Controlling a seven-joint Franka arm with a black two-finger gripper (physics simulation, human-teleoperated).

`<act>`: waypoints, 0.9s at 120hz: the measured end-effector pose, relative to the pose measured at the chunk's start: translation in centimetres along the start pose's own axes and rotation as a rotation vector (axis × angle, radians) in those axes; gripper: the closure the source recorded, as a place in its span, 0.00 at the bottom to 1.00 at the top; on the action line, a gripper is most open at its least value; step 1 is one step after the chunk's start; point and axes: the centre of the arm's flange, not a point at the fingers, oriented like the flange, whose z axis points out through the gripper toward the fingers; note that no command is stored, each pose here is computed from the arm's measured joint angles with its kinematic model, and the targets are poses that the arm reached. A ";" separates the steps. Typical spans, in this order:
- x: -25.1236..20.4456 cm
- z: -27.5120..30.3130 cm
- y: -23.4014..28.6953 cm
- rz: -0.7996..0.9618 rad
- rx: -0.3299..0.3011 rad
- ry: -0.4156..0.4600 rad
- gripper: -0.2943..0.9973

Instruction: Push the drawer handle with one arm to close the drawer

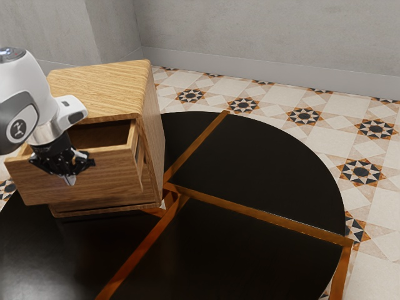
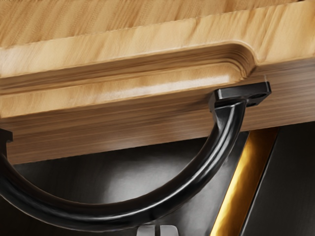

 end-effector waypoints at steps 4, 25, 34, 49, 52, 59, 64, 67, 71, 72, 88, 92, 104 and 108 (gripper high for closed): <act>0.2 0.0 -0.1 -0.002 0.000 -0.002 0.84; 1.7 0.1 -0.3 -0.001 0.000 -0.012 0.83; 2.1 0.2 -0.4 0.002 0.003 -0.015 0.84; 3.1 0.3 -0.6 0.003 0.003 -0.021 0.84; 3.3 0.3 -0.6 0.003 0.002 -0.023 0.84; 3.8 0.3 -0.7 0.005 0.001 -0.025 0.84; 4.2 0.3 -0.6 0.007 -0.001 -0.026 0.84; 4.4 0.3 -0.6 0.007 -0.001 -0.027 0.84; 4.6 0.4 -0.7 0.008 -0.002 -0.027 0.84; 4.6 0.5 -0.7 0.007 -0.002 -0.028 0.84; 5.3 1.0 -1.1 -0.002 -0.007 -0.032 0.84; 5.5 1.2 -1.1 -0.005 -0.009 -0.033 0.84; 6.4 1.4 -1.4 -0.014 -0.017 -0.031 0.84; 6.7 1.4 -1.3 -0.014 -0.020 -0.031 0.84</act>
